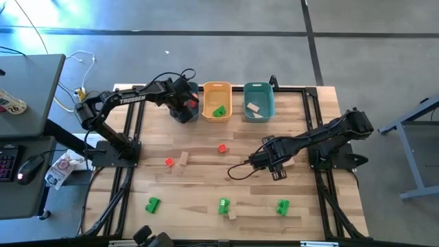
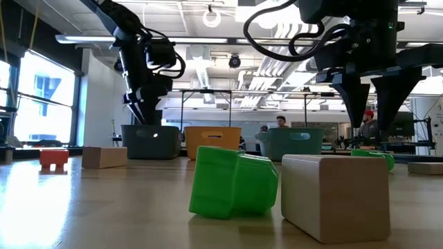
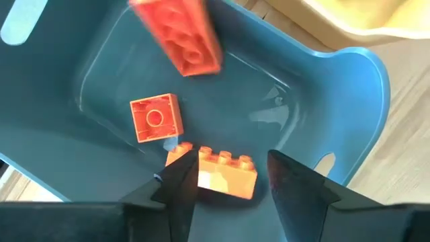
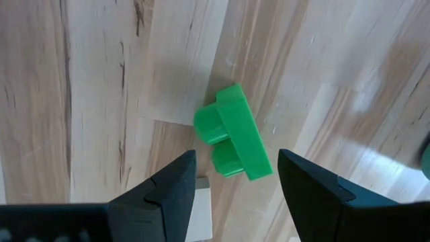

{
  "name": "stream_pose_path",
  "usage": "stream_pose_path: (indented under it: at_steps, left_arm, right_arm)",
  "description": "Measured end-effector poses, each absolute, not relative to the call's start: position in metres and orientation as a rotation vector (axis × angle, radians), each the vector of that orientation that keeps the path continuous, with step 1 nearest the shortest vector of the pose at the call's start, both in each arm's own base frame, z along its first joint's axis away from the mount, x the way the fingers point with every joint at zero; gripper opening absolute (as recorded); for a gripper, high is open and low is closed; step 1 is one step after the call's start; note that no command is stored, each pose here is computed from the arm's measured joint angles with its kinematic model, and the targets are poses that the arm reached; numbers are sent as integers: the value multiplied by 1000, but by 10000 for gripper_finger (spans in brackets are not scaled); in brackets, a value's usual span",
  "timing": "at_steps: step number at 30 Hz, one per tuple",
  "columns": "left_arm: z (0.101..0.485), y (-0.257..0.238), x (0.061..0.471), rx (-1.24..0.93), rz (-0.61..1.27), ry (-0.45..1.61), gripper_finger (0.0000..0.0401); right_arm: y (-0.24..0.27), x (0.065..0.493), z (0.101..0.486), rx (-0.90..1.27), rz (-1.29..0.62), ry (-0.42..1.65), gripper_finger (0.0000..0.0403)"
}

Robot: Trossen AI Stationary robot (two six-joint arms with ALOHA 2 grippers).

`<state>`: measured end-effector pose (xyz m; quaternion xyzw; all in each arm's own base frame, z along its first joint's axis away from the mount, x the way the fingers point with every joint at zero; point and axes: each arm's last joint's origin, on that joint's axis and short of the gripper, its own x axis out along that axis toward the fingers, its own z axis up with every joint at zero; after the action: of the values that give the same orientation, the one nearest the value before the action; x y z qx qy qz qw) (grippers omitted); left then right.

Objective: Sort & place blocks by color
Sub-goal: Put the green game piece into the yellow bin

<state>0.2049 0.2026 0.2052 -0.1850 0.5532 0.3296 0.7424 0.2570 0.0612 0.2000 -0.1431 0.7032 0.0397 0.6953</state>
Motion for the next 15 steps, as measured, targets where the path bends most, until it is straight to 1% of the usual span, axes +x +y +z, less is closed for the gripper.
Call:
stream_pose_path:
  at_steps: [5, 10, 15]
  left_arm:
    - [205, 202, 205, -435, 728, 1202, 179]
    - [212, 197, 205, -475, 639, 1158, 177]
    - [228, 191, 207, -458, 620, 1135, 177]
  right_arm:
    - [61, 257, 200, -316, 92, 1567, 197]
    - [62, 258, 200, -332, 108, 1558, 197]
    - [62, 259, 200, -333, 117, 1553, 197]
